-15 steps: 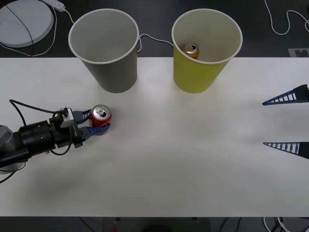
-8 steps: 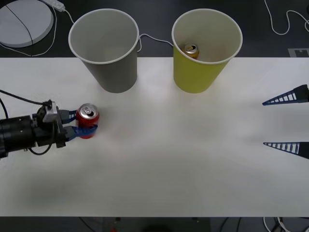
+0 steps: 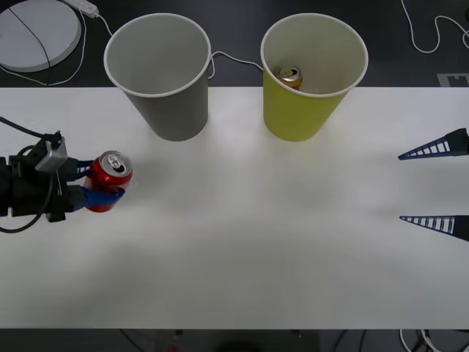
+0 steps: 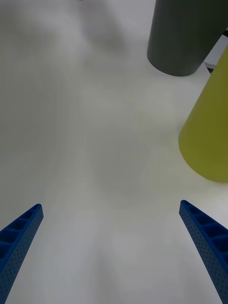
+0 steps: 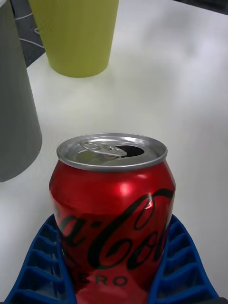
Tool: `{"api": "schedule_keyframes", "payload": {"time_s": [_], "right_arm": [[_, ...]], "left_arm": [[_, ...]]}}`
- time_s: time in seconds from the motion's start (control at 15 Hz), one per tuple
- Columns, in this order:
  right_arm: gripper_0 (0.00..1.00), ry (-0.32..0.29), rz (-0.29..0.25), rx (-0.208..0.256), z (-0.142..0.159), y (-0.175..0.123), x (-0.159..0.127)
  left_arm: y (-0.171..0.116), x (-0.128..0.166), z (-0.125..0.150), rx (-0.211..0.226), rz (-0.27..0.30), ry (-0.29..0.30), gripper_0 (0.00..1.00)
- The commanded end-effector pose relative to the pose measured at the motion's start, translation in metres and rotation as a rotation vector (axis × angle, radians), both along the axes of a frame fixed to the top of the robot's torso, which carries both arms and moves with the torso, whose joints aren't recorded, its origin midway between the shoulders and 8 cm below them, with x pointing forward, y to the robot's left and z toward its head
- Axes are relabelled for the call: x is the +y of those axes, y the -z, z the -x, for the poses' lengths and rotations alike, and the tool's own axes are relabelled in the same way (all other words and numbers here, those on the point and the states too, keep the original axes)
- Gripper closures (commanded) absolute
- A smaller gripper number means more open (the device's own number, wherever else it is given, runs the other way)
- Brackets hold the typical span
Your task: Put the can into the green bin and the plastic bottle into the gray bin
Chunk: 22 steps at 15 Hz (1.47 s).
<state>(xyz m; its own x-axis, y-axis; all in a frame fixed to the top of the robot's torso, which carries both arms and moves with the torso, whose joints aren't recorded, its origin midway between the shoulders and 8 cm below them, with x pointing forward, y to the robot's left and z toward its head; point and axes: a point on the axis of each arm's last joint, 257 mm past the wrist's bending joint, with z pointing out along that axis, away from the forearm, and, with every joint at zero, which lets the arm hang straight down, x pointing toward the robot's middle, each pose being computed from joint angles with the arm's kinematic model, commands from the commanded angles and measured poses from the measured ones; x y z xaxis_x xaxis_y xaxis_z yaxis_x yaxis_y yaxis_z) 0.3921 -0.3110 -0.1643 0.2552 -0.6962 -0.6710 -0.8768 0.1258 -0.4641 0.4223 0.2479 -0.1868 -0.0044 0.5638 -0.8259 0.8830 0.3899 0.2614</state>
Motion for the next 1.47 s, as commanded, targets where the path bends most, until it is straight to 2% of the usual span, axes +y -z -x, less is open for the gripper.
{"api": "schedule_keyframes", "payload": {"time_s": [0.07, 0.33, 0.67, 1.07, 1.2, 1.33, 1.47], "right_arm": [[0.0, 0.0, 0.0, 0.0, 0.0, 0.0, 0.0], [0.0, 0.0, 0.0, 0.0, 0.0, 0.0, 0.0], [0.0, 0.0, 0.0, 0.0, 0.0, 0.0, 0.0], [0.0, 0.0, 0.0, 0.0, 0.0, 0.0, 0.0], [0.0, 0.0, 0.0, 0.0, 0.0, 0.0, 0.0], [0.0, 0.0, 0.0, 0.0, 0.0, 0.0, 0.0], [0.0, 0.0, 0.0, 0.0, 0.0, 0.0, 0.0]], "left_arm": [[-0.019, -0.002, 0.006, 0.03, -0.061, -0.04, 1.0], [-0.053, -0.006, 0.009, 0.078, -0.139, -0.098, 1.0], [-0.088, -0.013, 0.008, 0.121, -0.216, -0.136, 1.0], [-0.124, -0.053, 0.006, 0.147, -0.326, -0.097, 1.0], [-0.14, -0.073, 0.0, 0.157, -0.321, -0.096, 1.0], [-0.155, -0.091, -0.012, 0.144, -0.343, -0.076, 1.0], [-0.168, -0.113, -0.025, 0.155, -0.347, -0.069, 1.0]]}}
